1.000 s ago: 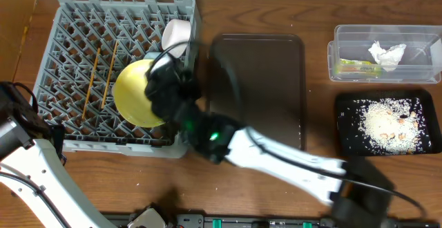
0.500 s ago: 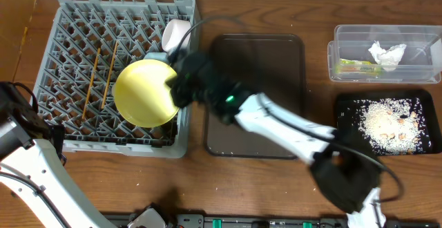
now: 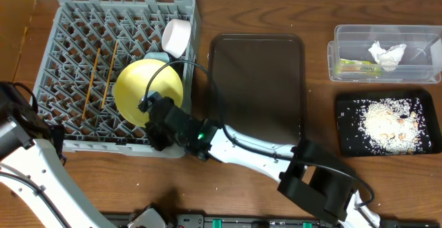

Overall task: Sort waste into correct bins and load items into the dishwasher
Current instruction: 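Open the right gripper and withdraw it right over the brown tray, then reach the left gripper down into the rack beside the yellow plate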

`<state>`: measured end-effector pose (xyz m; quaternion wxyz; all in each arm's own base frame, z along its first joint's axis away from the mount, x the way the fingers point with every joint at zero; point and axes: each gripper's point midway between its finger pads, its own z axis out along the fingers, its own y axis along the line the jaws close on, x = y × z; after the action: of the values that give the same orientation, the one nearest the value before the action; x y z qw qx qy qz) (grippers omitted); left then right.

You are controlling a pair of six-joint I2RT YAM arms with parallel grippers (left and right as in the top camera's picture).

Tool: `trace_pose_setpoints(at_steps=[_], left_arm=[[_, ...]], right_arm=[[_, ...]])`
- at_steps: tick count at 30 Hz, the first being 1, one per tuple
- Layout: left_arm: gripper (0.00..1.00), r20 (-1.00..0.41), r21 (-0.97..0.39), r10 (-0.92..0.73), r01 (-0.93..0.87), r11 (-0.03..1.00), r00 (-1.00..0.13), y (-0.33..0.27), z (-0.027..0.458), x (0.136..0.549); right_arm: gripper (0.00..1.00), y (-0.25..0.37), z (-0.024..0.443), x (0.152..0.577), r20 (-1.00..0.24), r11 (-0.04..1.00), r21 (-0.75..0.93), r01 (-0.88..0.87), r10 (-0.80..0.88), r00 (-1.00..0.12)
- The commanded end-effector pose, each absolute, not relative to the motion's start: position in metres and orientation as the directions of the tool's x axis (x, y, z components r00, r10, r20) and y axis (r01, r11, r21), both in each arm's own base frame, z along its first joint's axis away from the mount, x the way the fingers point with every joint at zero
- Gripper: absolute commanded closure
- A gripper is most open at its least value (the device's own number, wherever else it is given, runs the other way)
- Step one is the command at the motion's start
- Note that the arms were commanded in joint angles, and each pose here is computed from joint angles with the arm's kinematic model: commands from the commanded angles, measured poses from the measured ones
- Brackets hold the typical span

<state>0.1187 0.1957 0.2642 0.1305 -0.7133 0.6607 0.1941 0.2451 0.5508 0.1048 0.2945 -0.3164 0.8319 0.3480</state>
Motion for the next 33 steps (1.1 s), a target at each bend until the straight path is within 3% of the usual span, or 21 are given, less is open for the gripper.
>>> trace_pose_setpoints(at_steps=[1, 9, 12, 16, 18, 21, 23, 25, 26, 31, 33], left_arm=[[0.07, -0.457, 0.088, -0.888, -0.99, -0.108, 0.056, 0.198, 0.264, 0.114], [0.07, -0.457, 0.089, -0.888, -0.99, -0.108, 0.056, 0.198, 0.264, 0.114], [0.07, -0.434, 0.07, -0.899, -0.993, -0.099, 0.059, 0.194, 0.261, 0.118], [0.07, -0.198, -0.051, -0.979, -0.998, -0.027, 0.036, 0.152, 0.247, 0.141], [0.07, -0.119, -0.123, -0.993, -0.992, 0.039, -0.025, 0.137, 0.246, 0.155], [0.07, -0.056, -0.284, -0.97, -0.928, 0.242, -0.236, 0.116, 0.251, 0.187], [0.07, -0.085, -0.453, -0.876, -0.765, 0.458, -0.474, 0.09, 0.264, 0.219], [0.08, -0.109, -0.508, -0.827, -0.684, 0.523, -0.551, 0.076, 0.27, 0.232], [0.09, -0.111, -0.512, -0.822, -0.677, 0.529, -0.559, 0.072, 0.271, 0.235], [0.1, -0.146, -0.523, -0.728, -0.572, 0.632, -0.67, 0.038, 0.27, 0.266], [0.08, -0.152, -0.46, -0.69, -0.567, 0.683, -0.708, 0.023, 0.259, 0.281]], right_arm=[[0.99, 0.55, 0.079, 0.243, -0.695, 0.603, 0.348, -0.718, -0.348, -0.63], [0.99, 0.554, 0.091, 0.23, -0.711, 0.574, 0.324, -0.752, -0.376, -0.594], [0.99, 0.549, 0.128, 0.233, -0.763, 0.593, 0.274, -0.757, -0.346, -0.547], [0.98, 0.523, 0.211, 0.254, -0.837, 0.636, 0.259, -0.727, -0.229, -0.498], [0.89, 0.5, 0.25, 0.271, -0.857, 0.653, 0.275, -0.706, -0.166, -0.488], [0.62, 0.46, 0.285, 0.3, -0.868, 0.699, 0.284, -0.656, -0.103, -0.485], [0.29, 0.414, 0.305, 0.332, -0.87, 0.759, 0.284, -0.586, -0.053, -0.491], [0.06, 0.379, 0.312, 0.354, -0.863, 0.804, 0.282, -0.523, -0.025, -0.504], [0.01, 0.367, 0.312, 0.362, -0.859, 0.82, 0.281, -0.499, -0.017, -0.512], [0.01, 0.282, 0.284, 0.399, -0.788, 0.92, 0.247, -0.305, 0.007, -0.615], [0.01, 0.256, 0.271, 0.405, -0.746, 0.942, 0.248, -0.226, 0.037, -0.665]])
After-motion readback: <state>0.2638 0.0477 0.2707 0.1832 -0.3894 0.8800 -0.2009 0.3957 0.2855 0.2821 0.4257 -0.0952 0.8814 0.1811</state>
